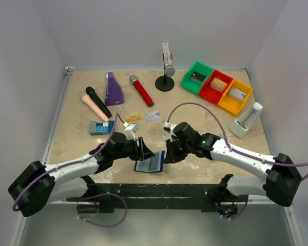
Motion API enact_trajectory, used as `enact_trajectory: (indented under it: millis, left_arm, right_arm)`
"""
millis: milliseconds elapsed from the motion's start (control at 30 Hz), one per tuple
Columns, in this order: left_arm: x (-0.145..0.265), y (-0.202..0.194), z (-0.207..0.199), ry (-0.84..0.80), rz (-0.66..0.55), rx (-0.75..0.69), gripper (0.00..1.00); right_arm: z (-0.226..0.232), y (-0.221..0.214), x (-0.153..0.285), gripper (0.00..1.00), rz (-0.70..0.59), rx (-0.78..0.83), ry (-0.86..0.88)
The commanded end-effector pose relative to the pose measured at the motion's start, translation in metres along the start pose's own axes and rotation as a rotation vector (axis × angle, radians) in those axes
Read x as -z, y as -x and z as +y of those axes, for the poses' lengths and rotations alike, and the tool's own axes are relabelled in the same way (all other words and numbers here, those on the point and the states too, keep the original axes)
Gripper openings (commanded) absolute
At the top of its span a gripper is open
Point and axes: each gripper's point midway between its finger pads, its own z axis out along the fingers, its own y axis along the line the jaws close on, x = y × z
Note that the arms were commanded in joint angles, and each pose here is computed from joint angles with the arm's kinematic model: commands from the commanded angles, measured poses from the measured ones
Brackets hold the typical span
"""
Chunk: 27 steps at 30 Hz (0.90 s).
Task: Take the credit cards out of the card holder
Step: Remove the credit card from the card holder.
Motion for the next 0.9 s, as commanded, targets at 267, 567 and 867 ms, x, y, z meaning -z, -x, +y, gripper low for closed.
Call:
enact_trajectory:
  millis: [267, 567, 867]
  left_arm:
    - [-0.010, 0.009, -0.014, -0.020, 0.018, -0.139, 0.55]
    - [-0.019, -0.005, -0.011, -0.001, 0.070, -0.168, 0.56]
    - [-0.025, -0.014, -0.010, -0.005, 0.093, -0.167, 0.57]
  right_arm:
    - [0.024, 0.017, 0.005, 0.00, -0.032, 0.013, 0.089]
    - [0.028, 0.022, 0.006, 0.00, -0.044, 0.004, 0.098]
    - [0.032, 0.025, 0.007, 0.00, -0.046, -0.001, 0.111]
